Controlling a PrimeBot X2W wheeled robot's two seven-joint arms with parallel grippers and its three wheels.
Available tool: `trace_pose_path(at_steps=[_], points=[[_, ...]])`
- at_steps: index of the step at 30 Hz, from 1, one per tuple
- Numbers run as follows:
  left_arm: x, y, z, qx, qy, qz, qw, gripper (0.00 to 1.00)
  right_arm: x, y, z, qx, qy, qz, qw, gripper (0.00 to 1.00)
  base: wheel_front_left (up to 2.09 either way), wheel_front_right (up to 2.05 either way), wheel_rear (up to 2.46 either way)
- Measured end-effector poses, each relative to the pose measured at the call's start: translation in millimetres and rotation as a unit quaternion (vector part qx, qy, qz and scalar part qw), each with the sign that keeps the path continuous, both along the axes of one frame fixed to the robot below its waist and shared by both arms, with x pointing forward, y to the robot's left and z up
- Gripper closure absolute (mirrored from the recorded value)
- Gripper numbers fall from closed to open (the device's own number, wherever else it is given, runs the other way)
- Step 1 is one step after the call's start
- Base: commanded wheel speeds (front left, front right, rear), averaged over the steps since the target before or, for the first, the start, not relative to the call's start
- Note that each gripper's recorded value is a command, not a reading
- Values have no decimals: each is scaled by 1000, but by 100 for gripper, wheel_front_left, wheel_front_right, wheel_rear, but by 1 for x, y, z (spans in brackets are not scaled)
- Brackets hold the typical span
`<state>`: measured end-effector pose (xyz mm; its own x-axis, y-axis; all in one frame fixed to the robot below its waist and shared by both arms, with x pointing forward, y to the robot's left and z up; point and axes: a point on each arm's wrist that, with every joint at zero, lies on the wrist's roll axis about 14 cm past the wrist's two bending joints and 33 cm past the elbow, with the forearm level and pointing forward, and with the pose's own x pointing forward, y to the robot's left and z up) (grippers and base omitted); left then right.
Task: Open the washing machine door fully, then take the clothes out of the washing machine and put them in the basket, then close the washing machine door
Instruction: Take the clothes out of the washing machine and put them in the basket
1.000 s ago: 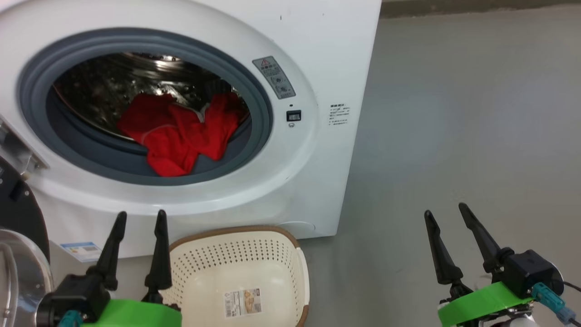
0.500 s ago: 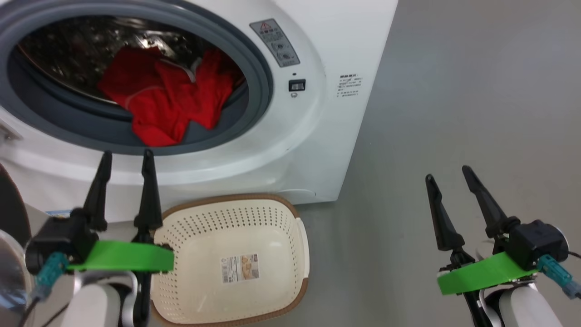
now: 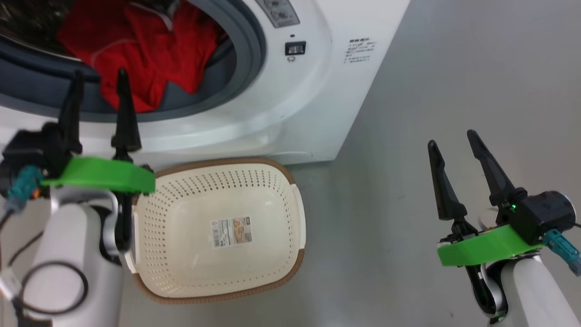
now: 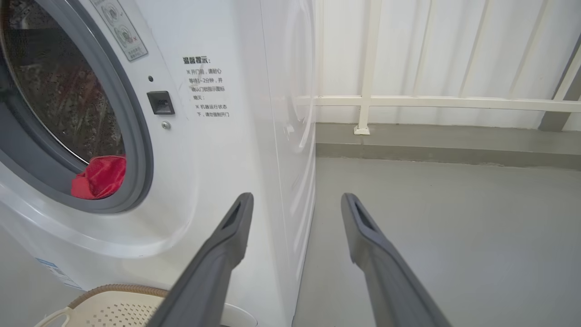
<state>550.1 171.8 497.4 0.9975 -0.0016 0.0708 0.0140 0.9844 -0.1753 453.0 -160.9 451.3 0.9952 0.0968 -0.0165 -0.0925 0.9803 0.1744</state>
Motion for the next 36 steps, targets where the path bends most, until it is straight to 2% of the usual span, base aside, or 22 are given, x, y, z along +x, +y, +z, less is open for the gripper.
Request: trace_pose_path(at_steps=[13,19,27,36], points=[[55,-3,-30,0,48,0,999,0,13,-4,-21,-10,18,-2,1000,0,0,0,0],[76,-2,-55,8,105,-1,994,0,18,-8,-30,-16,26,-5,1000,0,0,0,0],[86,10,-97,49,202,10,978,0,21,-14,-37,-21,32,-13,999,0,0,0,0],[85,9,-130,71,285,9,956,0,18,-18,-39,-24,38,-15,999,0,0,0,0]])
